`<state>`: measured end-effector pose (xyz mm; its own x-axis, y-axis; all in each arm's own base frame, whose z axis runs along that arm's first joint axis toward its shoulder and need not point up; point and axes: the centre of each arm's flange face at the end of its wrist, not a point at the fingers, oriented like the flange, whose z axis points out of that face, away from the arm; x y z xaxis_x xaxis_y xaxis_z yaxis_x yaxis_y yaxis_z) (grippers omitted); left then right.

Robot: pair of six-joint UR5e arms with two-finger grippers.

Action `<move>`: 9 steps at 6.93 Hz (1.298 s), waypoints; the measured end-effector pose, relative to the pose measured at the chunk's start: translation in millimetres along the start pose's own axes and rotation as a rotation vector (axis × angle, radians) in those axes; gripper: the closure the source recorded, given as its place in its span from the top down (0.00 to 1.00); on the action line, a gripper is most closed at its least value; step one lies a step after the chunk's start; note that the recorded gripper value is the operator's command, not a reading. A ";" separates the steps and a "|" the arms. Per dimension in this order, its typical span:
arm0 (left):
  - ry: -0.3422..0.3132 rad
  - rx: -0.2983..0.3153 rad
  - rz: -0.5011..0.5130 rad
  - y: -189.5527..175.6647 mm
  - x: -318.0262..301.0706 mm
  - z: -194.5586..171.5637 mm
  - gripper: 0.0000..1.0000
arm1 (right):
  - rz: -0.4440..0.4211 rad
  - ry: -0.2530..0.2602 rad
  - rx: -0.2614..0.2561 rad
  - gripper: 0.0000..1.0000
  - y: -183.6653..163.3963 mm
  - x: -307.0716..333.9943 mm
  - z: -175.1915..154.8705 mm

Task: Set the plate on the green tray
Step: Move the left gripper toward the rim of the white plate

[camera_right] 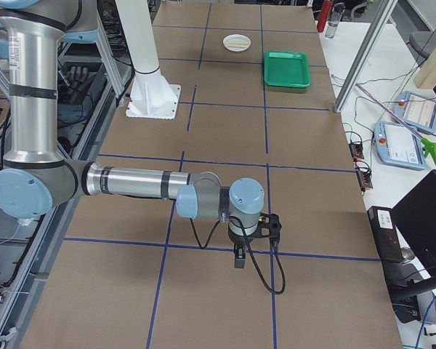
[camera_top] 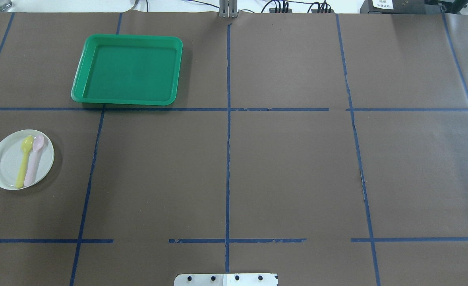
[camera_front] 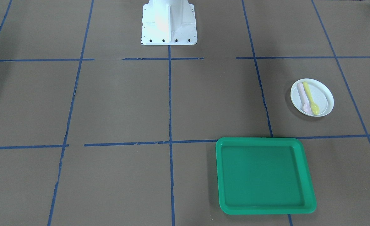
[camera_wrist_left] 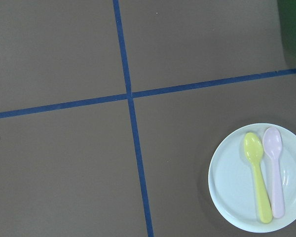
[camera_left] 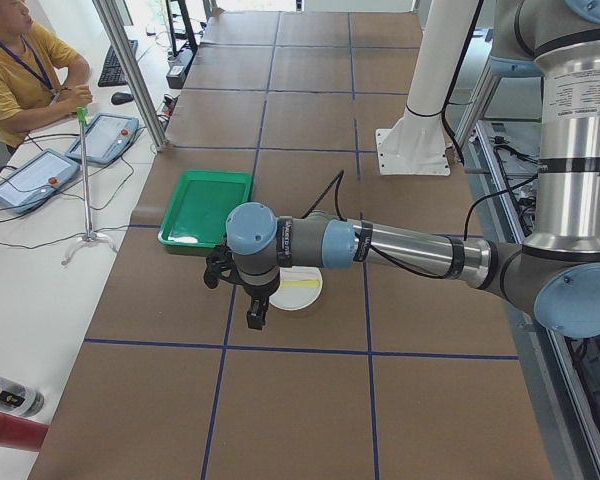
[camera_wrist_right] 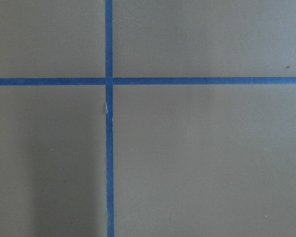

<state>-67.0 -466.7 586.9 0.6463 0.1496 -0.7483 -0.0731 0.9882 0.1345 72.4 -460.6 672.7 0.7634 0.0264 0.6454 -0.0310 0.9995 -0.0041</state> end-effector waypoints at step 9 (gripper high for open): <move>0.048 -0.100 -0.080 -5.6 42.9 160.3 1.00 | 0.000 -0.001 0.000 1.00 -0.1 -0.2 -0.1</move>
<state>82.9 -471.1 658.2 0.6162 0.0691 -0.7846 -0.0997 0.9950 0.0094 72.3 -460.8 672.5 0.7628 0.0261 0.6461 -0.0310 0.9995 -0.0038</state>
